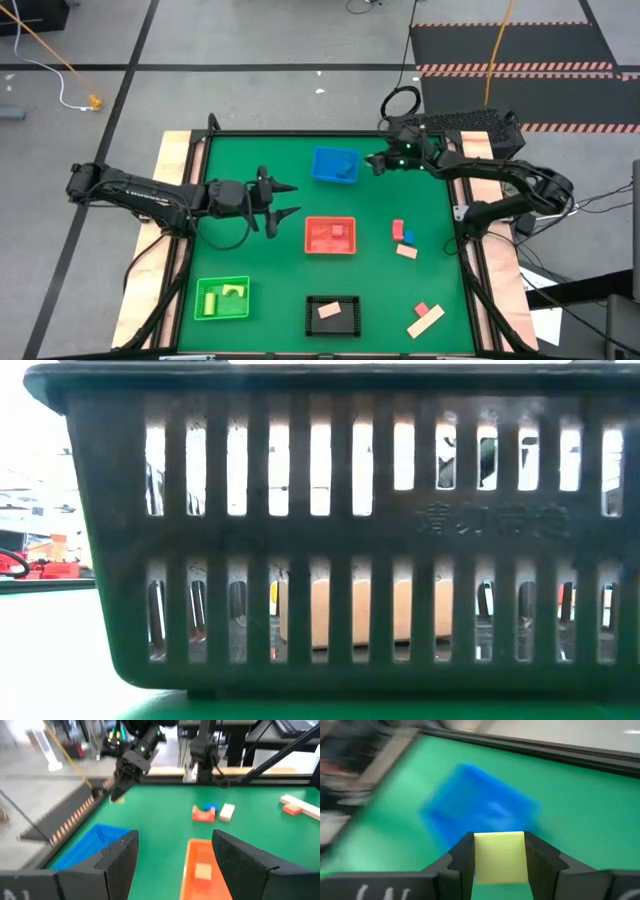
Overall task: Sort & place blocks by color
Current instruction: Put the green block into the green bin
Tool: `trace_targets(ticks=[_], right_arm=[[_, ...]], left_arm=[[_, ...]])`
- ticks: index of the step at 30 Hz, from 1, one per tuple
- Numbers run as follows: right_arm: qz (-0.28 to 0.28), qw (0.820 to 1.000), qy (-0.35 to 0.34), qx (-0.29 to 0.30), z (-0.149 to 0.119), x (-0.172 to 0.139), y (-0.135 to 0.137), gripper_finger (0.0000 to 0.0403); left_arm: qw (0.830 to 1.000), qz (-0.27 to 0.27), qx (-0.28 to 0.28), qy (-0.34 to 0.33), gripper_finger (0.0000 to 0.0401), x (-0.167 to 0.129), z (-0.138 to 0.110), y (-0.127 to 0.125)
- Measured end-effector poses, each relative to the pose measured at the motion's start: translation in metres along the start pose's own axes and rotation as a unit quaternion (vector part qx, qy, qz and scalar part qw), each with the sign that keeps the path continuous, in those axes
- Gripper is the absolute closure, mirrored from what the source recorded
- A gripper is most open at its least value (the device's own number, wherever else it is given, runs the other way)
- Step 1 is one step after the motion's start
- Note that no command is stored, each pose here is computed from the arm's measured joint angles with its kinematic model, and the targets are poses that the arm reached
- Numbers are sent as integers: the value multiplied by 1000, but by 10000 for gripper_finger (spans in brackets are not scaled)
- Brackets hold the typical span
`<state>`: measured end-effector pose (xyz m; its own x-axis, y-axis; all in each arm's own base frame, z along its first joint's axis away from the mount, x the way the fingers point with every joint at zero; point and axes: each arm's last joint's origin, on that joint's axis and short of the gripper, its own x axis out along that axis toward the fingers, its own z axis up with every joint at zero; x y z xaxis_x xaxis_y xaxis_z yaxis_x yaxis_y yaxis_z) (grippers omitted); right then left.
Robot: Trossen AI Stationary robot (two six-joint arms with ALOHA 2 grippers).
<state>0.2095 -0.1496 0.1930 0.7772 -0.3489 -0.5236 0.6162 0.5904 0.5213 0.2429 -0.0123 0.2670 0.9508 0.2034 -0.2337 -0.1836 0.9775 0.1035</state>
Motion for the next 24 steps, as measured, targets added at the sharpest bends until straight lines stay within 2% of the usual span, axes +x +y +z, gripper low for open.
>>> trace_targets(ticks=[4,8,11,14,17,24], right_arm=[[130,991,-31,3,-1,-1,39,285],[241,968,-69,-5,-6,-5,78,285],[304,948,-88,-7,-12,-9,100,285],[318,942,-110,-9,-22,-12,116,285],[310,942,-132,-12,-32,-10,126,285],[333,928,-166,8,-44,-2,139,285]], left_arm=[[999,2,33,-35,148,4,5,-2],[994,17,91,-53,148,13,5,-5],[987,53,141,-52,148,23,0,-9],[977,92,178,-70,148,33,0,-10],[970,102,206,-85,148,42,-3,-13],[951,108,270,-108,148,53,-8,-24]])
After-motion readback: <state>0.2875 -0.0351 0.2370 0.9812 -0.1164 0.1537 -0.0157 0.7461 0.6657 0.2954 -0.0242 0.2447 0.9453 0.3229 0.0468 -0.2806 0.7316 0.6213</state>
